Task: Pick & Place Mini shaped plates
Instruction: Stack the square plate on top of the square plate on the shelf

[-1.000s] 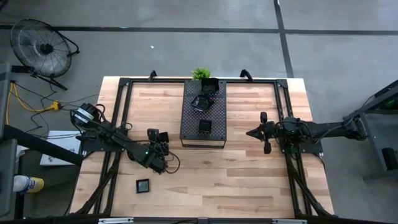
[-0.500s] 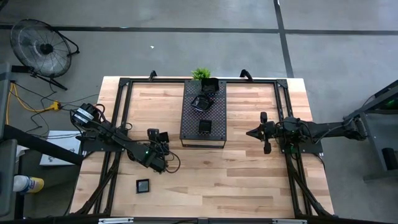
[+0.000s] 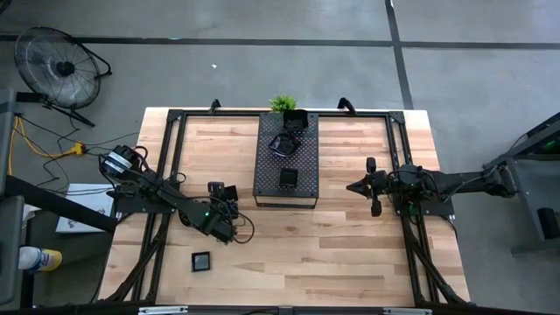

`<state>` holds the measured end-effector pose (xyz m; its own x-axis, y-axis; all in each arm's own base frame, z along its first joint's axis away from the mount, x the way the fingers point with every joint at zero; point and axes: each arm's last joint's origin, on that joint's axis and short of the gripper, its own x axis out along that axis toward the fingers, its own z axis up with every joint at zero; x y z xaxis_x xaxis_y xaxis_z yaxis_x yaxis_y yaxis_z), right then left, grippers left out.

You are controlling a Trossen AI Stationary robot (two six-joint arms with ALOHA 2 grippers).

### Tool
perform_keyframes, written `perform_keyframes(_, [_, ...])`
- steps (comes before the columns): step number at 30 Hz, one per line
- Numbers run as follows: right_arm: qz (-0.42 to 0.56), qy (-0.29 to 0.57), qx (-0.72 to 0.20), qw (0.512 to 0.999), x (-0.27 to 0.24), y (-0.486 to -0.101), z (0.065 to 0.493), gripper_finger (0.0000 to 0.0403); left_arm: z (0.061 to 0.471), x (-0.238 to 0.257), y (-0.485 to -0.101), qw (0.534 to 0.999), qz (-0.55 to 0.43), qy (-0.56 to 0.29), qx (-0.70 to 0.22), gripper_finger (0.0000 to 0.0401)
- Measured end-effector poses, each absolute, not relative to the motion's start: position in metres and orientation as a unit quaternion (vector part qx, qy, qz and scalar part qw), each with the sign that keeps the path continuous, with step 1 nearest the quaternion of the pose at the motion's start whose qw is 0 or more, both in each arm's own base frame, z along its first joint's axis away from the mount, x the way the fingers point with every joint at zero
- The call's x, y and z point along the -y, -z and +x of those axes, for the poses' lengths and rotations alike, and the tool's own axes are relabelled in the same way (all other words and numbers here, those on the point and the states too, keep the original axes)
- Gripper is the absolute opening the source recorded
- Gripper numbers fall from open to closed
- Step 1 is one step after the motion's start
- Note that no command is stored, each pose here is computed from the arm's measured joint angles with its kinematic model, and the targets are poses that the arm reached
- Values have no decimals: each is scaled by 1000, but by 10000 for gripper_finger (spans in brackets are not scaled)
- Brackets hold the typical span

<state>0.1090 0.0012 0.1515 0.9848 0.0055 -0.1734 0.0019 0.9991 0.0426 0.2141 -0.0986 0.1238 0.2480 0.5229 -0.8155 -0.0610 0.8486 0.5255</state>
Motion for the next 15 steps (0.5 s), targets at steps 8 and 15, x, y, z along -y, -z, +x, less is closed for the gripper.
perform_keyframes(8, [21, -1, -87, 996, -1, -152, 109, 5, 214, 99, -123, 764, 195, -187, -586, 94])
perform_keyframes(15, [21, -1, -87, 996, -1, -152, 109, 5, 213, 99, -123, 761, 197, -186, -590, 60])
